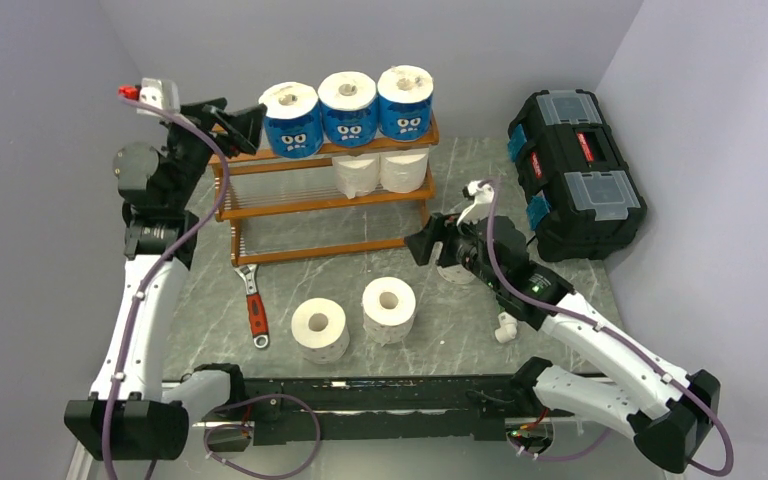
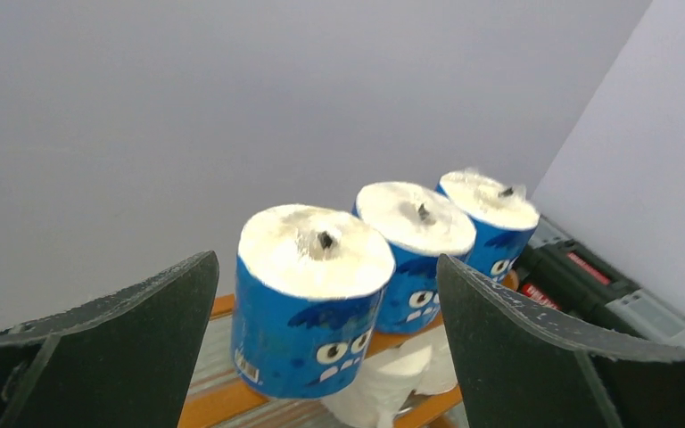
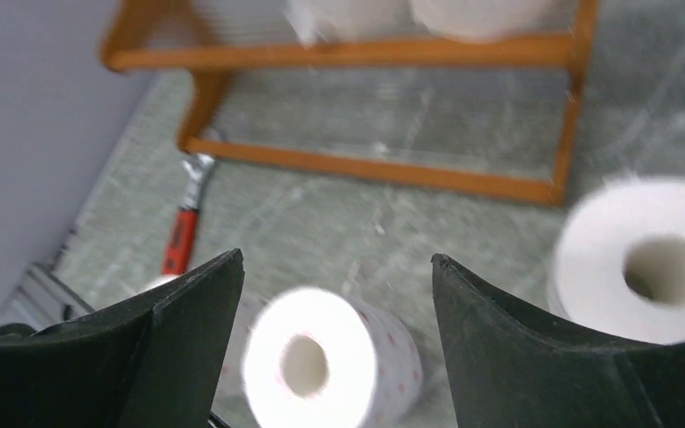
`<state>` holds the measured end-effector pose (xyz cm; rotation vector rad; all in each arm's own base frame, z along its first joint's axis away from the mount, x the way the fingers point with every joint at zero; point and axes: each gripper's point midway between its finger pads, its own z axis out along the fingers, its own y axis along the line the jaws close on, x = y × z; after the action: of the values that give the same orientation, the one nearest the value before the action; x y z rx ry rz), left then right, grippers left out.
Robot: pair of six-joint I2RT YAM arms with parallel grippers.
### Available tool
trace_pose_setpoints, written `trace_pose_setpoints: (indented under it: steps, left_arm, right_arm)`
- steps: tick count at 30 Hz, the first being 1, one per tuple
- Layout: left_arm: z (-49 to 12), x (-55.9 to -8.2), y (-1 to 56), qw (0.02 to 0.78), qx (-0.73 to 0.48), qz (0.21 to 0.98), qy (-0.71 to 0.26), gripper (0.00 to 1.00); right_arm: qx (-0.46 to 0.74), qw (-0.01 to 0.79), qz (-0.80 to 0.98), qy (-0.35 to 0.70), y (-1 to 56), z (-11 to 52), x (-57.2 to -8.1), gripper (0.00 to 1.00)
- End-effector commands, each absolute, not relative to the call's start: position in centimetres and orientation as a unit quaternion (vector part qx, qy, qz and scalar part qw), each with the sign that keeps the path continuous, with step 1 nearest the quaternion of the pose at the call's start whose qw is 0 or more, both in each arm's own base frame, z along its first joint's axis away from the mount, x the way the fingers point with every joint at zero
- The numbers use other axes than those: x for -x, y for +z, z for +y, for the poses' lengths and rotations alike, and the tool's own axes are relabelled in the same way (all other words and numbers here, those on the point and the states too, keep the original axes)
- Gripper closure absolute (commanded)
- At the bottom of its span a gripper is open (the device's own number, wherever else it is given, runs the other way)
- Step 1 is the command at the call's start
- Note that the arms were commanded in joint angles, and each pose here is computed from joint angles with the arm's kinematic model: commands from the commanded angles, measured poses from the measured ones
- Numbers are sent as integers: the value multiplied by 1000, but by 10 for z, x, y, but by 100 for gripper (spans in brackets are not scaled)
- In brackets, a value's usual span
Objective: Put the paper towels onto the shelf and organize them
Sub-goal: Adjust the paper towel on the shelf.
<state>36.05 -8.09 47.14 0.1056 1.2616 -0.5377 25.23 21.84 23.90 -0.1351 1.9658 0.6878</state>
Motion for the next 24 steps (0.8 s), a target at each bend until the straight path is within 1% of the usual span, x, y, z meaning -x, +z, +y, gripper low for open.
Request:
trace_pose_setpoints:
  steps: [1,4,8,10,12,14,16,19,21,24]
  left_arm:
    - [-74,-376,485,736,17,600,-312,5]
    - [-63,-392,482,718,49,607,-337,14]
    - [-50,-411,479,703,66,613,-355,25]
    - [-43,-425,473,689,75,625,-359,28]
    - [-42,-434,468,670,69,637,-375,31]
    - [-41,-442,464,653,66,645,-391,30]
    - [-42,-447,459,644,62,647,-404,27]
    - [-42,-448,459,651,55,637,-409,22]
    - [-44,-448,463,658,48,628,-414,19]
    - [-46,-451,464,656,41,625,-422,18]
  right_arm:
    - [79,589,708,381,335,253,-263,22]
    - [83,613,681,393,355,266,-272,25]
    - [102,631,649,413,373,289,-281,37]
    - [118,639,632,422,382,305,-283,42]
    - [138,640,626,424,385,322,-285,43]
    - [158,639,624,421,386,337,-286,41]
    - [169,641,622,418,387,348,-289,37]
    - [171,643,616,422,393,358,-294,30]
    - [169,642,614,426,397,365,-299,27]
    - [176,640,604,441,406,381,-303,25]
